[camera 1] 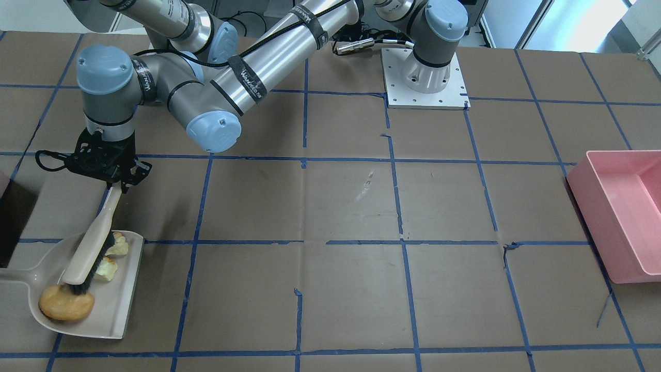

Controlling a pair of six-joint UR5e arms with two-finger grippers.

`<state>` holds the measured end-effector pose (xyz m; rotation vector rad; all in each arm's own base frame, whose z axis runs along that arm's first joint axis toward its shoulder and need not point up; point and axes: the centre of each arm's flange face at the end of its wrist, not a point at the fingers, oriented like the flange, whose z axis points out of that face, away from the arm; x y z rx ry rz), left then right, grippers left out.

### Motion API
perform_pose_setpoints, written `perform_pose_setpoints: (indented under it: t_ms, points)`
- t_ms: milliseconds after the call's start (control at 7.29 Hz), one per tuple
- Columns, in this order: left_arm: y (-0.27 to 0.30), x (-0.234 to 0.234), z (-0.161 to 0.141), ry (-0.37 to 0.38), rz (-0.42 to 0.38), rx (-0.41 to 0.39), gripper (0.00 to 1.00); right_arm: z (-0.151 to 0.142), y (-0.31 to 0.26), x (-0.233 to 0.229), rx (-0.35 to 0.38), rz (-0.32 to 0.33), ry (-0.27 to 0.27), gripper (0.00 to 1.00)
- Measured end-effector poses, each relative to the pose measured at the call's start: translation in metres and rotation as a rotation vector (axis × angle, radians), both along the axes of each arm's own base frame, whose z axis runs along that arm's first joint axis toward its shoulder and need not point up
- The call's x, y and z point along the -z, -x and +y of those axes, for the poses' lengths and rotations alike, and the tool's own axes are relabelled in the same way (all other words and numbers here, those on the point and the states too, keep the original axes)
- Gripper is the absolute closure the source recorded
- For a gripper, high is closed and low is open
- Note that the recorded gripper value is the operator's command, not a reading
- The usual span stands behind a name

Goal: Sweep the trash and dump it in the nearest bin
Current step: 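Brush the remaining bread deeper into the dustpan with the left gripper, then lift the loaded dustpan over the black bin while the left gripper withdraws the brush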

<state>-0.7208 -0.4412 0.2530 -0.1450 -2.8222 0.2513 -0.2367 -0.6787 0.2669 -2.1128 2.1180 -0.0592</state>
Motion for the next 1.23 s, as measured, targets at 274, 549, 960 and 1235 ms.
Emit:
perform_pose_setpoints:
  t_ms: [274,549,960,1235]
  points:
    - [-0.008,-0.004,-0.013,0.005,0.003,-0.013,0.99,0.0,0.0,0.0,0.001,0.0,-0.001,1.0]
    - [-0.013,-0.015,-0.018,0.012,0.014,-0.022,0.98,0.0,0.0,0.0,0.001,0.0,-0.001,1.0]
    - [-0.028,-0.04,-0.033,0.024,0.034,-0.046,0.98,0.0,0.0,0.001,0.001,-0.002,-0.003,1.0]
    - [-0.055,-0.053,-0.059,0.022,0.026,-0.08,0.98,0.003,0.005,-0.002,0.017,-0.025,-0.002,1.0]
